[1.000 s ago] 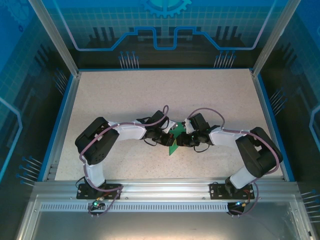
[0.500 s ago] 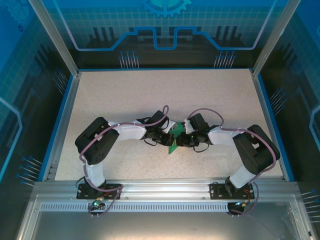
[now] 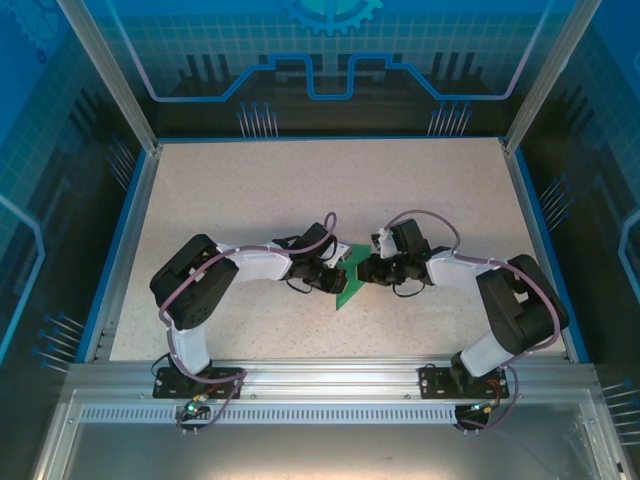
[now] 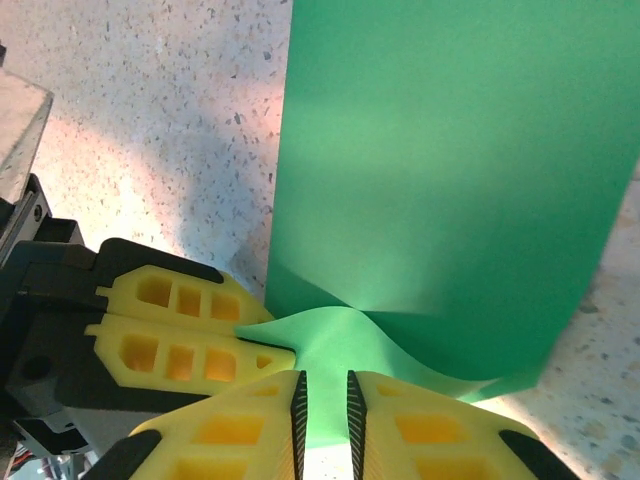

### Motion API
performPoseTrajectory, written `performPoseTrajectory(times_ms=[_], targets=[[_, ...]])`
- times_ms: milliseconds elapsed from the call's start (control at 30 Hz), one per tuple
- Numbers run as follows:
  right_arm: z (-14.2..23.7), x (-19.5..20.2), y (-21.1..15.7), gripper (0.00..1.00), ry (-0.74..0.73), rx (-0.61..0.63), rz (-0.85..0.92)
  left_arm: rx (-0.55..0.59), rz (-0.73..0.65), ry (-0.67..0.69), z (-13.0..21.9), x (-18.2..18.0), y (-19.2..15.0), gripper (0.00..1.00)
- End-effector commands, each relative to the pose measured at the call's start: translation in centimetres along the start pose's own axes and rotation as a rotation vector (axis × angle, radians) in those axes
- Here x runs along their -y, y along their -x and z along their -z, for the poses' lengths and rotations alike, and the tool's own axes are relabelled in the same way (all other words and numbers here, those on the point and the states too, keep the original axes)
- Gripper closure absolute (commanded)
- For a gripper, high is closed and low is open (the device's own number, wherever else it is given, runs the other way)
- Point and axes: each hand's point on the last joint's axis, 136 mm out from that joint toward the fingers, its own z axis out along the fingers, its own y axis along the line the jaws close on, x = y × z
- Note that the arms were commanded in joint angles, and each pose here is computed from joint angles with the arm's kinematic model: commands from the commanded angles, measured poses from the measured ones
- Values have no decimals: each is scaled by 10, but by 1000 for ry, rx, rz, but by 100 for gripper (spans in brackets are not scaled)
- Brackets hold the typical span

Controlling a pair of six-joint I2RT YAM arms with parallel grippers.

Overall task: Fold a paper plane with a square sheet of paper (pick it up from the middle)
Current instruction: Third fold the triangle at the center of the table.

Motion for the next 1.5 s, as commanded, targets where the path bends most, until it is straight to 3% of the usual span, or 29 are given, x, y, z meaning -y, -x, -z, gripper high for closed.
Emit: performPoseTrajectory(times_ms=[0, 300, 633, 1167, 1467], targets=[[-4, -6, 7, 79, 51, -8, -17, -3, 6, 25, 1, -7, -5, 99], [-18, 27, 4, 80, -28, -29, -74, -17, 8, 32, 0, -9, -9, 99], [11, 4, 26, 80, 47, 42, -51, -16, 10, 36, 0, -10, -9, 99], [-15, 50, 11, 81, -38, -5, -149, -17, 11, 33, 1, -9, -8, 99], [14, 2, 16, 80, 64, 34, -44, -6, 16, 32, 3, -8, -6, 99]])
